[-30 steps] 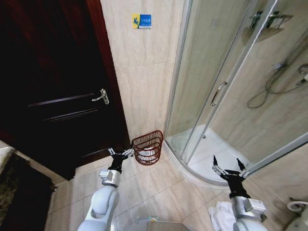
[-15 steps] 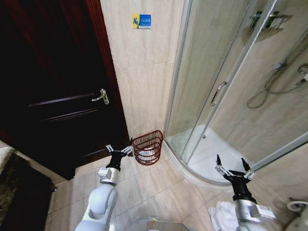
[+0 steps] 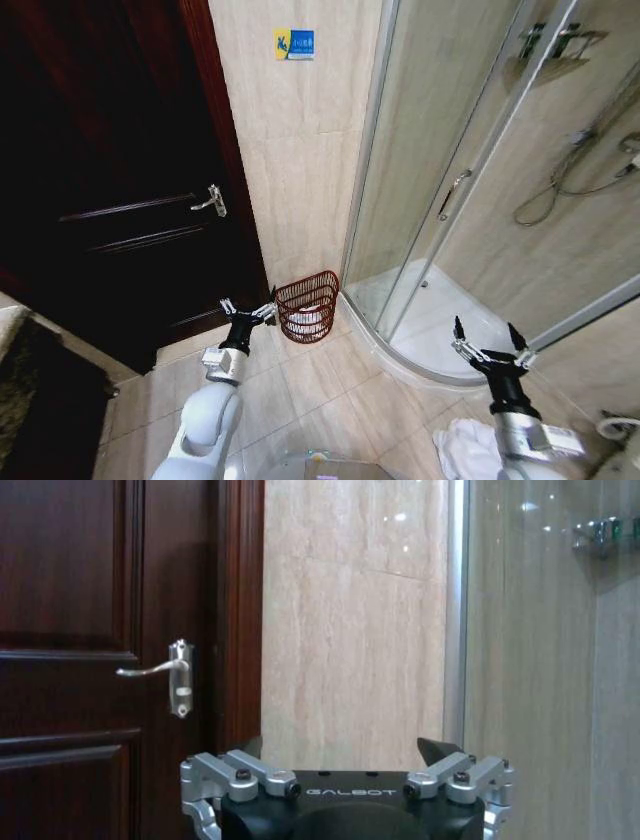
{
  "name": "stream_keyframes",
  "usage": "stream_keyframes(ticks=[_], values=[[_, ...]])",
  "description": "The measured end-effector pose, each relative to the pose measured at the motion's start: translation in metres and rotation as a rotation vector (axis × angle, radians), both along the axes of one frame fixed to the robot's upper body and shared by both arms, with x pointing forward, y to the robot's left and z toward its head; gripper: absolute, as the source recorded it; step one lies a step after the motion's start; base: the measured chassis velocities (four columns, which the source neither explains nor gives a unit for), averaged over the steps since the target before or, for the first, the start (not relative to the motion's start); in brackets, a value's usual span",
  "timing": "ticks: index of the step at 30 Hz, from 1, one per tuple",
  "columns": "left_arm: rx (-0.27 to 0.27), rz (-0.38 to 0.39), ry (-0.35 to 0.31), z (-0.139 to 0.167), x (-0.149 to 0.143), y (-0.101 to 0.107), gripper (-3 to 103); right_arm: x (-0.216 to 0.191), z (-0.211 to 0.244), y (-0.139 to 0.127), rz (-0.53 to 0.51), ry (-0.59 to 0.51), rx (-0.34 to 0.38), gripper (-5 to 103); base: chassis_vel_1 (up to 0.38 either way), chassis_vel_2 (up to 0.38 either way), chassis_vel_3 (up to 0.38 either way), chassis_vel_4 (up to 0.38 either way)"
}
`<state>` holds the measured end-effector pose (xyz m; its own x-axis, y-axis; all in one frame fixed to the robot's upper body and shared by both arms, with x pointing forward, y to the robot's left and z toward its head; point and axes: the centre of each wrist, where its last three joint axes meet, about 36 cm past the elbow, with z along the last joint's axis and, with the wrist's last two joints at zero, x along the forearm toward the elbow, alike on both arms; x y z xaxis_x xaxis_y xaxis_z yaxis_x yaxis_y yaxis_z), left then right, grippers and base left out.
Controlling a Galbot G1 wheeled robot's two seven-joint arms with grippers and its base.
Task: Discard the used towel into the hamper.
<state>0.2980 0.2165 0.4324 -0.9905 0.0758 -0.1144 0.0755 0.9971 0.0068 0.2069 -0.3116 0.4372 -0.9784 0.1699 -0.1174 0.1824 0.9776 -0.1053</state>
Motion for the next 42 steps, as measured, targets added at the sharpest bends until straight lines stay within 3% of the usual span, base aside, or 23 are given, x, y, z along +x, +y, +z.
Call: stream_keyframes(ticks=[42], values=[[-0.028,-0.002,0.001,0.004,-0.01,-0.007,100,0.001,-0.001,-0.008,-0.01,0.002,-0.006,100,-0.022,-0.019,0.019,0.019]])
